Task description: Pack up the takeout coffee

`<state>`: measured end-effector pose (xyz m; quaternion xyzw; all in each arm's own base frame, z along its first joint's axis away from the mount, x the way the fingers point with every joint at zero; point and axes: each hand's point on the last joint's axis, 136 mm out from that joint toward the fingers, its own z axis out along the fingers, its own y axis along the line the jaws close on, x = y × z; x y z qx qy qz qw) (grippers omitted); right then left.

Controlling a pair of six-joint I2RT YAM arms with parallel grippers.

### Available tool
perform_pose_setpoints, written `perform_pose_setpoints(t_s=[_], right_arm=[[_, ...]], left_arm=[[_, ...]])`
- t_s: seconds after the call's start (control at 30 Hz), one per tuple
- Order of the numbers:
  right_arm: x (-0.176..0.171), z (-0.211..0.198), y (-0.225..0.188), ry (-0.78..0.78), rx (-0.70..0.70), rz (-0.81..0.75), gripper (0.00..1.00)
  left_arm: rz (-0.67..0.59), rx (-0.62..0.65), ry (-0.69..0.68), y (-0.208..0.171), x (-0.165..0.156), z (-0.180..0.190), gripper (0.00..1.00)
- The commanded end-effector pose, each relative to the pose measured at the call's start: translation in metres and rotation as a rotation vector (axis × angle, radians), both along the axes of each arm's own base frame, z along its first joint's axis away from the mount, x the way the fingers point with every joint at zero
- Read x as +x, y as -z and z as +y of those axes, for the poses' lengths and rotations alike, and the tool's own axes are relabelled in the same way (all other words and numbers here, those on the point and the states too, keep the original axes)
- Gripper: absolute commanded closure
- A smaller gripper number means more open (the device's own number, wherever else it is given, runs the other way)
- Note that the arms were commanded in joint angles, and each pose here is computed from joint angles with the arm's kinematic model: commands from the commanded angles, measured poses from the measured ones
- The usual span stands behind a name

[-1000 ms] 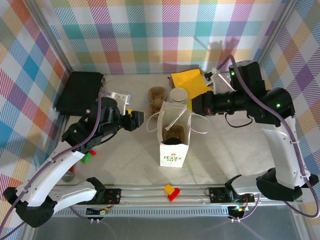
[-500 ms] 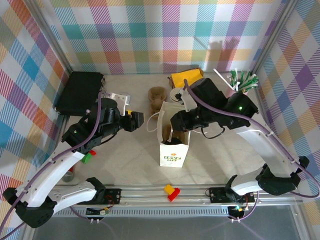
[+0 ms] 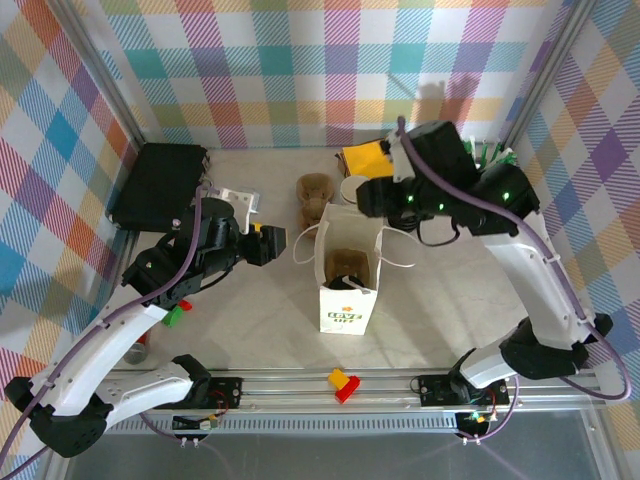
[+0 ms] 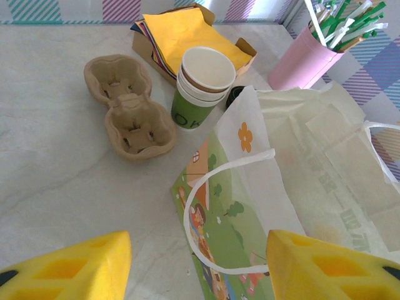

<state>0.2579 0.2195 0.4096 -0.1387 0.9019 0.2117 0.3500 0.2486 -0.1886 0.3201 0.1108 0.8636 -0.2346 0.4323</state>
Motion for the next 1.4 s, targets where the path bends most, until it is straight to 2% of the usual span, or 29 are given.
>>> perform_pose_setpoints(t_s=[0.0,0.13,0.27,0.5,0.6,0.73,0.87,1.1,1.37], right_arm=[[0.006,-0.001,0.006,-0.040,-0.015,0.054,0.48],[-0.018,0.010,0.005,-0.134,0.043,0.132,0.50],[-0.062,0.015,0.023,-0.201,0.002,0.211,0.48],[-0.112,-0.005,0.065,-0.099,-0.142,0.364,0.43],[-0.128,0.007,0.071,-0.143,-0.107,0.413,0.43],[-0.140,0.019,0.074,-0.172,-0.054,0.449,0.46],[-0.146,0.024,0.079,-0.185,-0.068,0.471,0.48],[-0.147,0.024,0.086,-0.171,-0.116,0.487,0.61],[-0.147,0.016,0.090,-0.151,-0.174,0.502,0.62]], left_arm=[[0.001,-0.002,-0.021,0.000,0.000,0.005,0.41],[0.009,0.001,-0.019,0.002,-0.001,0.006,0.41],[0.018,0.004,-0.014,0.006,-0.002,0.005,0.41],[0.030,-0.015,-0.003,0.010,-0.004,0.002,0.41],[0.035,-0.021,-0.005,0.012,-0.005,0.002,0.41],[0.038,-0.030,-0.005,0.011,-0.006,0.002,0.42],[0.037,-0.034,-0.010,0.011,-0.008,0.004,0.42],[0.037,-0.040,-0.010,0.011,-0.009,0.005,0.42],[0.039,-0.038,-0.011,0.013,-0.009,0.005,0.42]])
